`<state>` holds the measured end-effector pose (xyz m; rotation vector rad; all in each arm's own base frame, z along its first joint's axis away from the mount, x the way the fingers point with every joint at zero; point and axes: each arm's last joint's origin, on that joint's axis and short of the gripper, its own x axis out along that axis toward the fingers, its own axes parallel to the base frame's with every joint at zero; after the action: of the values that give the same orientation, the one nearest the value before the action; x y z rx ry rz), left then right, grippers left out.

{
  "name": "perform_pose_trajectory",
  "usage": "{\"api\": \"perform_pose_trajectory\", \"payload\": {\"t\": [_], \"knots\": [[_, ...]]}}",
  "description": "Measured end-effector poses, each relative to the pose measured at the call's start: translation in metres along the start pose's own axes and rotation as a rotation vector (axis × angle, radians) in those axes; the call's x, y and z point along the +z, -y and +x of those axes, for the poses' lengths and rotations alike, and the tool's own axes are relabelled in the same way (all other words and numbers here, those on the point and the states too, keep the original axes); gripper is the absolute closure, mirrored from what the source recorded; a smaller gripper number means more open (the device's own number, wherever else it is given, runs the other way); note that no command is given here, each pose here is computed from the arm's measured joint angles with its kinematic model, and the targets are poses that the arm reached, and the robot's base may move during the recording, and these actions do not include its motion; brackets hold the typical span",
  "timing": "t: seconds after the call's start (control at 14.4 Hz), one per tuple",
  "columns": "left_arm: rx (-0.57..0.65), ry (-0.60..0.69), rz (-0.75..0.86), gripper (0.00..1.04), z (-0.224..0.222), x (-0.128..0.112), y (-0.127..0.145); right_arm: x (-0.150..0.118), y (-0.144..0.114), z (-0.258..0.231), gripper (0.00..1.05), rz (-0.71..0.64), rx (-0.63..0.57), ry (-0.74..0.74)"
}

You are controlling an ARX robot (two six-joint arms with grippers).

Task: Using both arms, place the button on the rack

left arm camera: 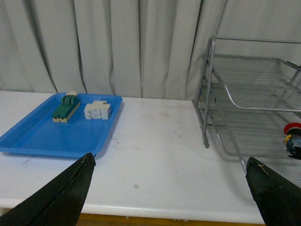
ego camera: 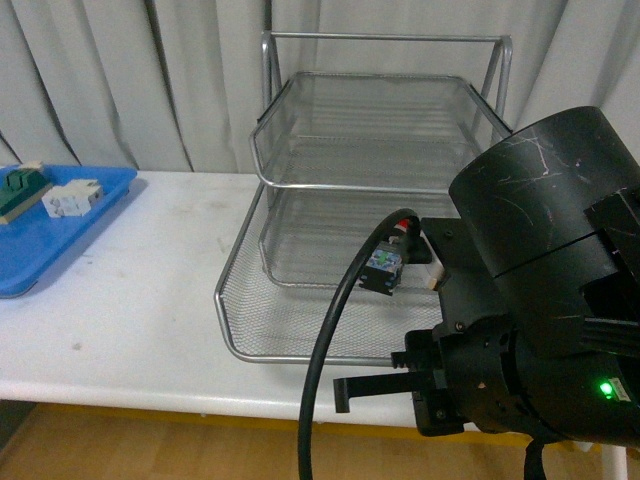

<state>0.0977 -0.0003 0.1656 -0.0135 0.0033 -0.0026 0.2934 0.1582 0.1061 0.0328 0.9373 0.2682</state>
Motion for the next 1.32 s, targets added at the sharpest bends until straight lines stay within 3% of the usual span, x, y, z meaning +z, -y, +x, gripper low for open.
{"api": "perform_pose_trajectory", "payload": {"t": [0.28,0.9,1.32], "knots": [[0.000,0.000,0.000,0.07,0.000,0.000,0.000,0.026,0.005,0.001,1.03,-0.011,-0.020,0.064],[0.000,0.000,0.000,0.07,0.000,0.000,0.000,0.049,0.019,0.023,1.03,-0.005,-0.040,0.071],[0.000,0.000,0.000,0.07,0.000,0.000,0.000,0.074,0.044,0.040,1.03,0.010,-0.093,0.080]]}}
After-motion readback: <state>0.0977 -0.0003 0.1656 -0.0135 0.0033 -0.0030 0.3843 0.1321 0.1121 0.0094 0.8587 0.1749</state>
